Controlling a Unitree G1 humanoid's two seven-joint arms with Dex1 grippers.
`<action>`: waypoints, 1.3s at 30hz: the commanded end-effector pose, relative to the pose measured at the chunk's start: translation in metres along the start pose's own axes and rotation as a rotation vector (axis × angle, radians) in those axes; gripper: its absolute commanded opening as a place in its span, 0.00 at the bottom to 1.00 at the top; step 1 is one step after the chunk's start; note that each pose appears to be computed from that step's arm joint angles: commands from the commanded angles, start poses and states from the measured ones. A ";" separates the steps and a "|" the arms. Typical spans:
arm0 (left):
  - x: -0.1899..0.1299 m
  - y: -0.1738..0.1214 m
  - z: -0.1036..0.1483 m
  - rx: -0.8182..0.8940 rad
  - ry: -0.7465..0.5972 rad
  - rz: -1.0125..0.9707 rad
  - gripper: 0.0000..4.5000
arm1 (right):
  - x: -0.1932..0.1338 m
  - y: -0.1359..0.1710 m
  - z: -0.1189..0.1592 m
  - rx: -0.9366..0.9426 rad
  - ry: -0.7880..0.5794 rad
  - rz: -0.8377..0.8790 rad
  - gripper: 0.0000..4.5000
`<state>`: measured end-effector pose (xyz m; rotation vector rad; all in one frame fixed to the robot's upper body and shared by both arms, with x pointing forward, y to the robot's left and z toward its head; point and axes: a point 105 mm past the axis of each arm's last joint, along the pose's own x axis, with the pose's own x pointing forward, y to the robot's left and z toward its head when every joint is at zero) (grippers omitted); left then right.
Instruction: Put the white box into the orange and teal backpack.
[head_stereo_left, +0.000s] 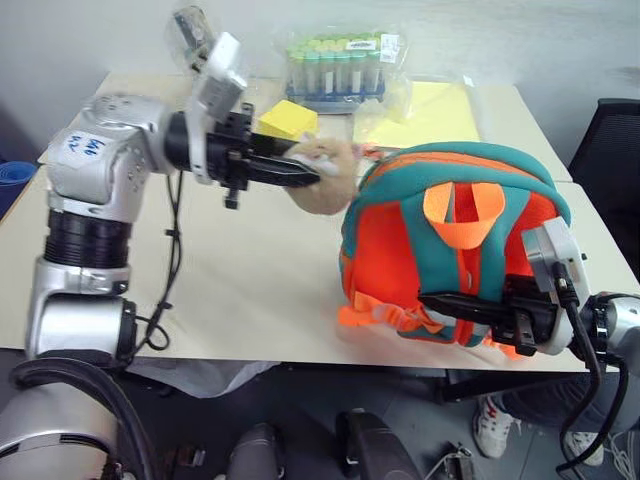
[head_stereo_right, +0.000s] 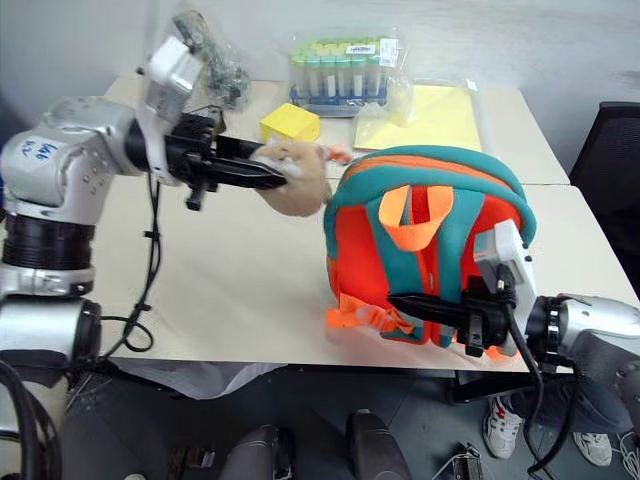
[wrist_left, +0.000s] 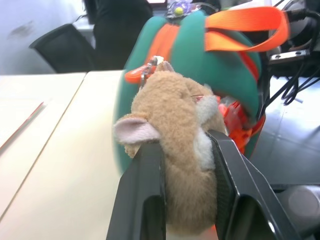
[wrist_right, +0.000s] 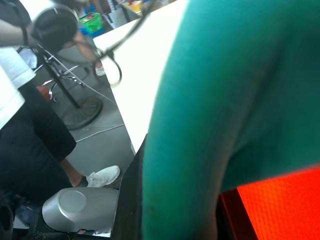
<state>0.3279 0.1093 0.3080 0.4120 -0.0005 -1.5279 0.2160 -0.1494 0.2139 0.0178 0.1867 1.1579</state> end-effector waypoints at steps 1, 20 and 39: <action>-0.009 0.004 -0.030 0.076 0.173 0.006 0.20 | -0.004 0.004 0.009 -0.048 -0.043 -0.008 0.00; 0.075 -0.037 -0.116 0.078 0.217 -0.097 0.33 | -0.014 -0.029 0.010 -0.154 -0.018 -0.205 0.14; -0.071 -0.029 -0.041 -0.205 -0.054 0.309 1.00 | -0.188 -0.046 0.055 -0.083 -0.022 -0.478 0.99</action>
